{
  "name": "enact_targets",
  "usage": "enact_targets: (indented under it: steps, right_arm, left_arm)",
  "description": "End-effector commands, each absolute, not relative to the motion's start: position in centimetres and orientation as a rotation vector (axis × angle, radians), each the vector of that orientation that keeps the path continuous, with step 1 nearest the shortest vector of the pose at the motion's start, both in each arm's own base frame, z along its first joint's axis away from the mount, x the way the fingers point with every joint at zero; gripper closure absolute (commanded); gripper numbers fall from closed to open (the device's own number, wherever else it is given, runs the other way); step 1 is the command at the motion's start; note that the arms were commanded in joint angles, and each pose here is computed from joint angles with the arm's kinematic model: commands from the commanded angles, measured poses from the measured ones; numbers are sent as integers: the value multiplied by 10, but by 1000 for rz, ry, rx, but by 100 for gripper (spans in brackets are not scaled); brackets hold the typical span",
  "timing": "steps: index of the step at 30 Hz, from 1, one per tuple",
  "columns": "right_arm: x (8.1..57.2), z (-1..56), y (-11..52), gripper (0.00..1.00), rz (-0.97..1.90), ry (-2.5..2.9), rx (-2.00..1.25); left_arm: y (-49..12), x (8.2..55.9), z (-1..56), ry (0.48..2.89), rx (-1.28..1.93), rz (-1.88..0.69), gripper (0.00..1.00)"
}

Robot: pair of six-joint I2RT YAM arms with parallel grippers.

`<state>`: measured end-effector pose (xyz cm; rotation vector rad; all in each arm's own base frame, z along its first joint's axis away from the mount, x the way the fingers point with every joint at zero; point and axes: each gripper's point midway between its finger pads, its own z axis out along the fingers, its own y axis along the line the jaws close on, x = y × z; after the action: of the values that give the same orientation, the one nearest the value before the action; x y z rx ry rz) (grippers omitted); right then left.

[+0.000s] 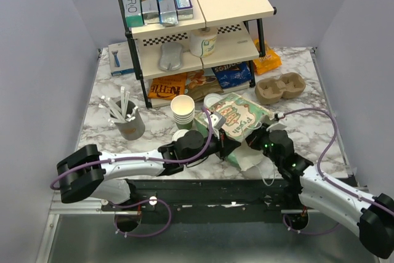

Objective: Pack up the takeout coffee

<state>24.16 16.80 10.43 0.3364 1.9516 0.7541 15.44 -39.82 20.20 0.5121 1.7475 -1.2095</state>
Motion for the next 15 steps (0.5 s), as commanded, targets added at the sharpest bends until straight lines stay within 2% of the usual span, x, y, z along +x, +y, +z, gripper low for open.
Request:
enact_targets:
  steps: [1,2,4,6,7,9,10,12,13,15]
  right_arm:
    - [239,118,179,86,792,1945,232]
    - [237,117,175,80,758,1968,225]
    - [240,147,170,78,727,1930,202]
    - [227,138,159,73,642,2044,177]
    - [225,162,160,71,660,2032,172]
    - [208,155,150,69,609,2138,142]
    - [205,169,147,64,605,2130,135]
    - [191,168,124,60,491,2194,151]
    - [188,172,116,54,452,2200,147]
    - [178,200,94,52,386,2169,153]
  left_arm:
    - [-402,163,218,1723,430,-1247,100]
    - [-403,164,223,1711,423,-1250,100]
    - [-403,172,235,1698,380,-1227,100]
    - [-402,180,238,1709,350,-1194,100]
    - [-402,183,243,1702,338,-1190,100]
    - [-402,188,258,1666,311,-1198,100]
    - [-402,191,262,1664,288,-1202,100]
    - [-400,201,271,1669,228,-1205,100]
    - [-398,207,273,1690,183,-1205,100]
    - [-398,217,277,1735,106,-1220,100]
